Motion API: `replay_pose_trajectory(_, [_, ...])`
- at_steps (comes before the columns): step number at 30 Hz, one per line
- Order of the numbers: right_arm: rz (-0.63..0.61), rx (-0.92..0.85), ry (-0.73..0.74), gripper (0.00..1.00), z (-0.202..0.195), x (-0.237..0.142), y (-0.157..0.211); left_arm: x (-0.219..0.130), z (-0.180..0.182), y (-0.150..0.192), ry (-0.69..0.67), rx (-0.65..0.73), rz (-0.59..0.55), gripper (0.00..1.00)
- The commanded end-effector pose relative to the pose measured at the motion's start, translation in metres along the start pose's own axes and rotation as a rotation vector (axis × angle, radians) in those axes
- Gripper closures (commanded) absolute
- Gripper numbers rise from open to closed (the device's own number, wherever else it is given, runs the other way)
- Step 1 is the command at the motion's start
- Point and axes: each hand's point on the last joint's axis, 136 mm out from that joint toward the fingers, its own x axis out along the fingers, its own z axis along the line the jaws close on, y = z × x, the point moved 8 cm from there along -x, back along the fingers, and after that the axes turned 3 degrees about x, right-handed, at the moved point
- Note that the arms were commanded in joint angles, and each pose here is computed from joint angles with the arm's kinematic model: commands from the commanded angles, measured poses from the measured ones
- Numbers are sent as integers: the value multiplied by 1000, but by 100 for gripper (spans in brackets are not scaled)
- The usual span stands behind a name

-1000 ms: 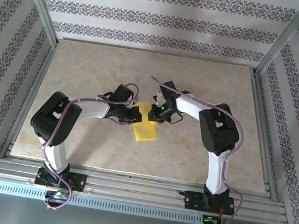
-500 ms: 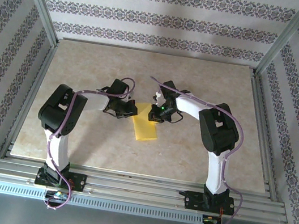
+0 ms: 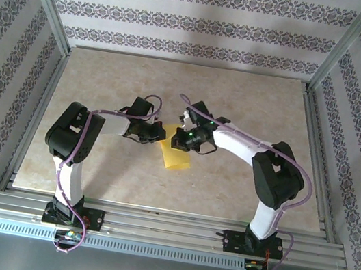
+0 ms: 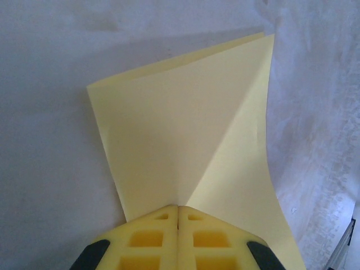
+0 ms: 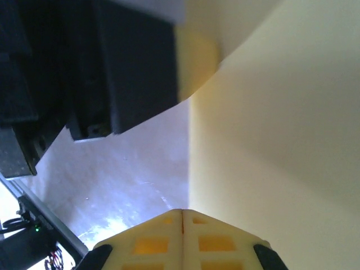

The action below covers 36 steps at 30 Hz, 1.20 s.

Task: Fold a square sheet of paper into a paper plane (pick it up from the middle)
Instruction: First fold in half a square sheet of paper at the center of the table.

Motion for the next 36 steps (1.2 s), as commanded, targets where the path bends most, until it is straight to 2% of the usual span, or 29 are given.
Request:
replay_pose_trajectory(1, [-53,115,-28,100,4,16,-1,3,23,16,-77,-67,48,95])
replay_pose_trajectory(9, [9,147,18,100,7,54,-3,2,23,17,-61,-66,48,95])
replay_pose_trajectory(14, [38,153,44,100,2,63,-1,1,22,16,-52,-62,45,95])
replay_pose_trajectory(22, [96,159,91,100,-10,65,13,0,25,16,-63,-67,43,95])
replay_pose_trajectory(36, [116,147,106,100,-17,54,42,-1,30,9,-71,-60,38,95])
